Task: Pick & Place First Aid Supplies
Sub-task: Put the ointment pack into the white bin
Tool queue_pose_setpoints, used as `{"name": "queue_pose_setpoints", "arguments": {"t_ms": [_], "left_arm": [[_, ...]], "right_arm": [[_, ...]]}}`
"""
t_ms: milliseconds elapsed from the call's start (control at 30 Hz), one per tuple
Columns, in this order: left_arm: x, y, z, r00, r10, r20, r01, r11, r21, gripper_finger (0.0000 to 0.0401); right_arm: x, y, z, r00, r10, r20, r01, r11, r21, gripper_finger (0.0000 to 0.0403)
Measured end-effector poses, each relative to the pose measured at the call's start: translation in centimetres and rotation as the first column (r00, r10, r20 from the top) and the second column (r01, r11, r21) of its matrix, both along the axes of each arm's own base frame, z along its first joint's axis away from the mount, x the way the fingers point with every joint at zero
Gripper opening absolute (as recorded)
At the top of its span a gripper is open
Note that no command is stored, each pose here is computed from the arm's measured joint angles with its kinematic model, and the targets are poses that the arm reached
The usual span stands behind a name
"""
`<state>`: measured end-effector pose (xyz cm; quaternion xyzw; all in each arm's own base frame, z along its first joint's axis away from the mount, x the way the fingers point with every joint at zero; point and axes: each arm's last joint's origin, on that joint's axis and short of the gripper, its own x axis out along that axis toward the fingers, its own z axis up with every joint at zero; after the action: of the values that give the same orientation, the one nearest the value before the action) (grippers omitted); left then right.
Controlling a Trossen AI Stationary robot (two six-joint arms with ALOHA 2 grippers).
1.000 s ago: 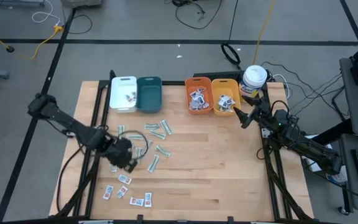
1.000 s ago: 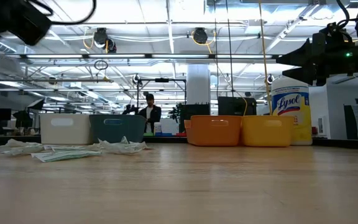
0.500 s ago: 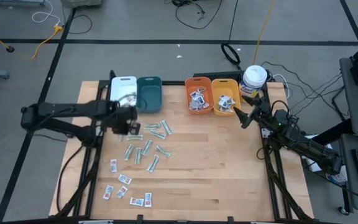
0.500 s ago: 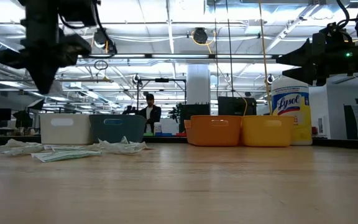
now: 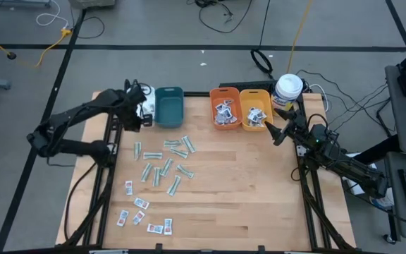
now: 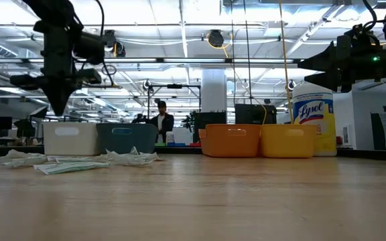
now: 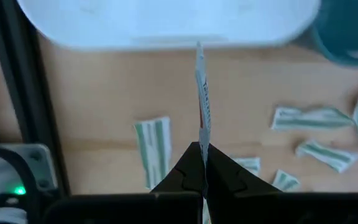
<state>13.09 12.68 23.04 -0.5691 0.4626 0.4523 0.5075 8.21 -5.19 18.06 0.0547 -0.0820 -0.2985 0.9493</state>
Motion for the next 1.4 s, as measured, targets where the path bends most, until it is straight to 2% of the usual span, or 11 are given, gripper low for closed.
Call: {"name": "queue_pose_setpoints", "arguments": {"t_ms": [167,467,700,867,1167,1300,1400], "left_arm": [[-0.4,2.6,-0.3,1.0,0.004,-0.009,-0.005,1.0,-0.023,0.0],[0.0,8.6,0.9,1.0,-0.011,0.0,0.011,1.0,0.014,0.0],[-0.1,12.3,-1.0,0.999,-0.028,-0.034,0.027,0.999,-0.034,0.0008],[0.4,12.8,-1.8,0.997,-0.08,-0.004,0.079,0.995,-0.067,0.0065],[0.0,12.8,-1.9,0.997,-0.04,-0.06,0.036,0.997,-0.066,0.022],[-0.1,12.6,-1.4,0.998,-0.039,-0.057,0.036,0.998,-0.059,0.0257],[0.0,11.8,0.0,0.999,-0.033,-0.043,0.033,0.999,-0.009,0.027]], "right_arm": [[0.0,0.0,0.0,1.0,0.0,0.0,0.0,1.0,0.0,0.0392],[0.0,0.0,0.0,1.0,0.0,0.0,0.0,1.0,0.0,0.0392],[0.0,0.0,0.0,1.0,0.0,0.0,0.0,1.0,0.0,0.0392],[0.0,0.0,0.0,1.0,0.0,0.0,0.0,1.0,0.0,0.0392],[0.0,0.0,0.0,1.0,0.0,0.0,0.0,1.0,0.0,0.0392],[0.0,0.0,0.0,1.0,0.0,0.0,0.0,1.0,0.0,0.0392],[0.0,0.0,0.0,1.0,0.0,0.0,0.0,1.0,0.0,0.0392]]}}
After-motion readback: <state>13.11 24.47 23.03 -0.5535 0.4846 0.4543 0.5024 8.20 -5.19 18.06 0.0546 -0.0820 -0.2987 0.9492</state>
